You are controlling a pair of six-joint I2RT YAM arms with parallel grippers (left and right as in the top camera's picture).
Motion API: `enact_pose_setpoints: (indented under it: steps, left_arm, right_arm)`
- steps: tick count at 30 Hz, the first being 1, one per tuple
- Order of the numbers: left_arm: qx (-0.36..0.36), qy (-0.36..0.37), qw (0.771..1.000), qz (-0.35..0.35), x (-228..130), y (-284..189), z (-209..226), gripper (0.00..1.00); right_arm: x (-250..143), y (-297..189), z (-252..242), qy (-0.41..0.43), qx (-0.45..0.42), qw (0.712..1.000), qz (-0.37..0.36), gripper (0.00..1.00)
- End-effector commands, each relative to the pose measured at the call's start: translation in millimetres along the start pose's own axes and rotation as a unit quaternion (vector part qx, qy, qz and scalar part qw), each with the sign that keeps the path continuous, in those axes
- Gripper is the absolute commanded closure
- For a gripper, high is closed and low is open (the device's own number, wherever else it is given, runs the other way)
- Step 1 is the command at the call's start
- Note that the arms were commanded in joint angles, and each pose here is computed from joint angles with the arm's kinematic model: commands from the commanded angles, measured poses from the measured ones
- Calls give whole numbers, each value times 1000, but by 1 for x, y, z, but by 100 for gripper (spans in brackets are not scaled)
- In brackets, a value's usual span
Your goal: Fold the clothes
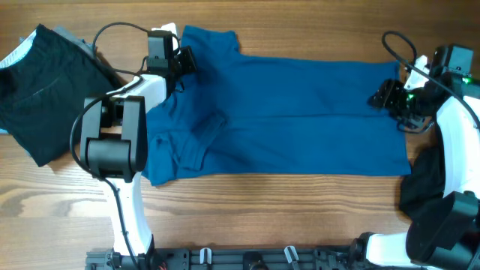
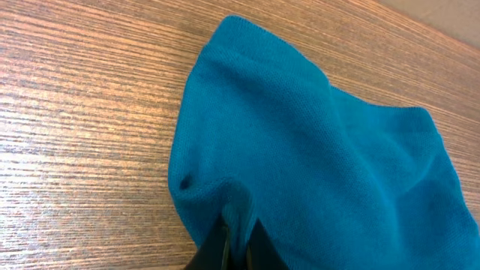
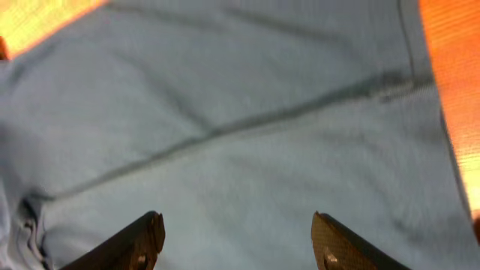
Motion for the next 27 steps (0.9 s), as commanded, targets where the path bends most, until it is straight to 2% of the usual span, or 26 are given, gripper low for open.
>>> enact_pose_setpoints:
  steps: [1, 4, 10, 17, 23, 24, 25, 26, 27]
  left_arm:
    - [-13, 4, 1000, -19, 24, -24, -15, 96]
    - [-7, -4, 1000, 16, 25, -50, -22, 96]
    - [16, -22, 994, 108, -4, -65, -16, 81]
    - [36, -33, 986, 160, -23, -70, -10, 82]
    - [37, -33, 986, 161, -23, -70, -10, 82]
    - [37, -33, 986, 161, -23, -70, -10, 81]
    - [36, -33, 986, 159, -23, -70, -10, 81]
    - [35, -33, 986, 157, -22, -70, -10, 80]
    - [33, -31, 987, 152, -20, -69, -11, 80]
  right_arm:
    - [16, 6, 4, -21, 13, 999, -30, 31]
    - [52, 28, 1, -41, 14, 994, -96, 31]
    - [109, 99, -22, -57, -21, 980, -187, 27]
    - [136, 152, -58, -44, -108, 960, -255, 26]
    - [134, 182, -68, -39, -109, 960, -257, 28]
    - [132, 187, -70, -29, -107, 961, -252, 35]
    - [130, 189, -70, -26, -104, 963, -248, 53]
    - [130, 189, -69, -16, -99, 963, -249, 89]
    - [130, 189, -69, -6, -96, 963, -250, 96]
Point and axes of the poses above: each gripper's point midway between its finger pads, its own y axis out along the fingers, its own z axis along the line the jaws close on, x = y × z, the point moved 6 cm from there along -y, back along the fingers
